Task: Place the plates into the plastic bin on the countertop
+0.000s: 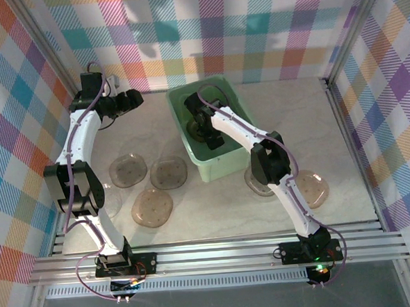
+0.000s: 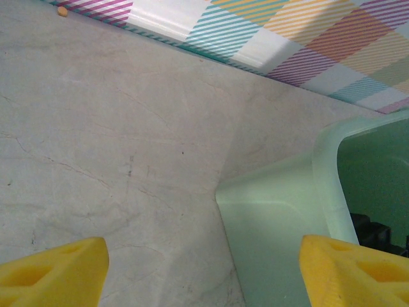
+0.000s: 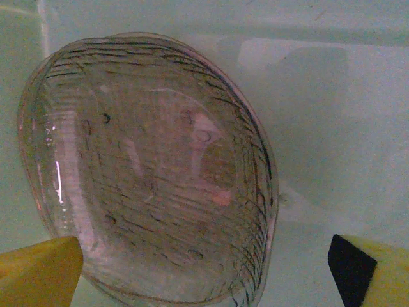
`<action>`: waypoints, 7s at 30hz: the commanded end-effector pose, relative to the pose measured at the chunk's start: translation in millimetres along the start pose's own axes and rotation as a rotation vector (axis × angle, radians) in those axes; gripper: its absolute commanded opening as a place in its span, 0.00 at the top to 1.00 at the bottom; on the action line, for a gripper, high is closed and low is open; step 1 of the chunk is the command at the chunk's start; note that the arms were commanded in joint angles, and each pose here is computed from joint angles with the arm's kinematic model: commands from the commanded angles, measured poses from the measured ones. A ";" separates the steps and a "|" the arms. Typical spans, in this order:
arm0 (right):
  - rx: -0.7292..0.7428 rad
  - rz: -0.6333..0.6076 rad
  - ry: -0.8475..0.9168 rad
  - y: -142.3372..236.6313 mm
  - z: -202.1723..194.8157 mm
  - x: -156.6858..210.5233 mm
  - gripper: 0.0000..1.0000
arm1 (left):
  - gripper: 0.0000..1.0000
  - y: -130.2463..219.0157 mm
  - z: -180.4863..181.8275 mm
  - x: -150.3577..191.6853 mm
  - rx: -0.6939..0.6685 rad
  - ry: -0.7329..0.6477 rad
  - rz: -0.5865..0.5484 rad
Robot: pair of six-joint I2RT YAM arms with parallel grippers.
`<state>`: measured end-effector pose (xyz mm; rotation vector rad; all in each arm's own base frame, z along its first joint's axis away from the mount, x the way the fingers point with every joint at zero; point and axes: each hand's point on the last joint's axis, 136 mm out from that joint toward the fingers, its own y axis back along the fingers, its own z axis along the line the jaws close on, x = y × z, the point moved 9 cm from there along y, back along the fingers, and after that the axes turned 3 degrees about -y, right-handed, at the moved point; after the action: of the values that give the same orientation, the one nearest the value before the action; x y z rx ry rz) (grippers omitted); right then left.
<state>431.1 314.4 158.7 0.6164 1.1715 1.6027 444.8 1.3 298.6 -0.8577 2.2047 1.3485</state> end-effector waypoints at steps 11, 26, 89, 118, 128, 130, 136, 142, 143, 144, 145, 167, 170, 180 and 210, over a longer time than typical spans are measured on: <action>-0.098 -0.045 0.157 74.2 -1.5 -17.7 0.01 | 0.22 11.9 6.3 -0.7 -0.063 0.047 0.039; -0.384 -0.370 0.886 172.4 40.4 -36.5 0.01 | 0.22 27.8 45.8 35.4 -0.272 0.166 0.174; -0.740 0.062 1.112 155.9 79.6 -89.3 0.35 | 0.50 -23.9 164.6 168.3 -0.463 0.188 0.729; -0.762 0.074 1.112 159.8 77.5 -81.2 0.35 | 1.00 7.3 145.7 138.7 -0.498 0.174 0.656; -0.804 0.084 1.140 168.5 77.9 -79.2 0.35 | 1.00 44.8 116.7 100.3 -0.488 0.145 0.462; -0.850 0.108 1.175 171.0 79.2 -75.6 0.34 | 1.00 51.7 107.0 90.0 -0.473 0.132 0.399; -0.999 0.210 1.272 186.2 85.3 -64.6 0.34 | 1.00 76.6 71.9 53.8 -0.395 0.083 0.176; -1.175 0.323 1.338 206.6 88.3 -55.8 0.36 | 1.00 97.5 25.3 8.7 -0.247 0.007 -0.060; -1.207 0.340 1.352 211.1 88.6 -54.6 0.38 | 1.00 99.1 15.7 1.7 -0.211 -0.014 -0.085; -1.231 0.350 1.366 215.3 88.6 -54.3 0.39 | 1.00 100.9 5.9 -5.3 -0.174 -0.034 -0.104; -1.240 0.353 1.377 217.5 88.2 -53.9 0.40 | 1.00 101.5 -1.7 -10.4 -0.143 -0.047 -0.114; -1.096 0.282 1.421 223.2 72.7 -56.4 0.60 | 1.00 74.2 -110.9 -21.9 0.224 -0.276 -0.091; -1.075 0.263 1.412 220.3 73.6 -57.2 0.66 | 1.00 72.7 -114.7 -22.0 0.235 -0.283 -0.088; -1.045 0.226 1.401 213.2 76.7 -57.0 0.83 | 1.00 68.0 -122.2 -24.4 0.256 -0.296 -0.062; -0.672 0.220 0.628 166.1 45.2 -84.2 1.00 | 0.23 60.0 -98.3 -47.5 0.032 -0.223 -0.196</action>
<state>436.3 261.5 320.9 -0.3601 1.0308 2.4405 438.6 -60.4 402.0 -0.8006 1.9404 1.2569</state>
